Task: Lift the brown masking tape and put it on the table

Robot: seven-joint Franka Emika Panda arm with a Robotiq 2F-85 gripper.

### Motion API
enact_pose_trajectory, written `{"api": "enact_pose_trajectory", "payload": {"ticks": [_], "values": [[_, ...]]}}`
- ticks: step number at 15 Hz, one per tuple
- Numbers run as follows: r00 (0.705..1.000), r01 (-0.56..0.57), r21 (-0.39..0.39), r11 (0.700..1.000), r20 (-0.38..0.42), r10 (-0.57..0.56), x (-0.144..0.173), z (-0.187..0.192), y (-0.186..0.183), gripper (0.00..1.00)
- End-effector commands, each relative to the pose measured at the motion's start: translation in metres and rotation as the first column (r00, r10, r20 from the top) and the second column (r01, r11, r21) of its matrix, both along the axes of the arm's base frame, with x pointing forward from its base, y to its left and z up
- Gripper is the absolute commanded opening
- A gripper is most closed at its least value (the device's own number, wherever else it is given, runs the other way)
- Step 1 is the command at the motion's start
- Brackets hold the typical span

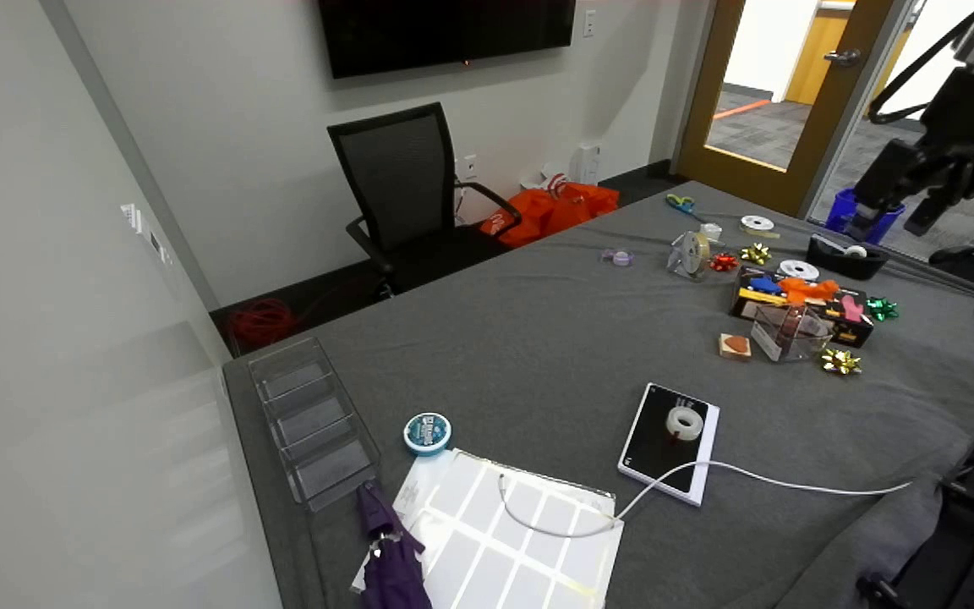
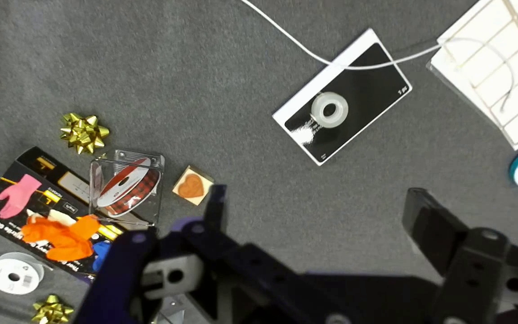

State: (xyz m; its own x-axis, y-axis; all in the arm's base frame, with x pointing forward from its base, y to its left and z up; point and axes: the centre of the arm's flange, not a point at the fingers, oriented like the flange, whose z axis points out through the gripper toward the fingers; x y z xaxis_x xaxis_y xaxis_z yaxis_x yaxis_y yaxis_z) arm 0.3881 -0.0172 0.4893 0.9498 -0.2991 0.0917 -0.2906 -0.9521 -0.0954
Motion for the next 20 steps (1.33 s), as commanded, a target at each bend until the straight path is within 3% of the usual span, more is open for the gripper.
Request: {"api": "enact_pose_trajectory", "payload": {"ticks": [1,6,13,20], "values": [[0.986,0.166,0.017,0.986,0.019,-0.166,0.032,-0.016,-0.032,1.00],[0.928,0.361,0.018,0.932,0.089,-0.361,0.060,-0.047,-0.084,1.00],[0.839,0.542,-0.002,0.840,0.067,-0.541,0.082,-0.103,-0.139,1.00],[0.743,0.669,-0.033,0.743,0.062,-0.667,0.103,-0.142,-0.168,1.00]]}}
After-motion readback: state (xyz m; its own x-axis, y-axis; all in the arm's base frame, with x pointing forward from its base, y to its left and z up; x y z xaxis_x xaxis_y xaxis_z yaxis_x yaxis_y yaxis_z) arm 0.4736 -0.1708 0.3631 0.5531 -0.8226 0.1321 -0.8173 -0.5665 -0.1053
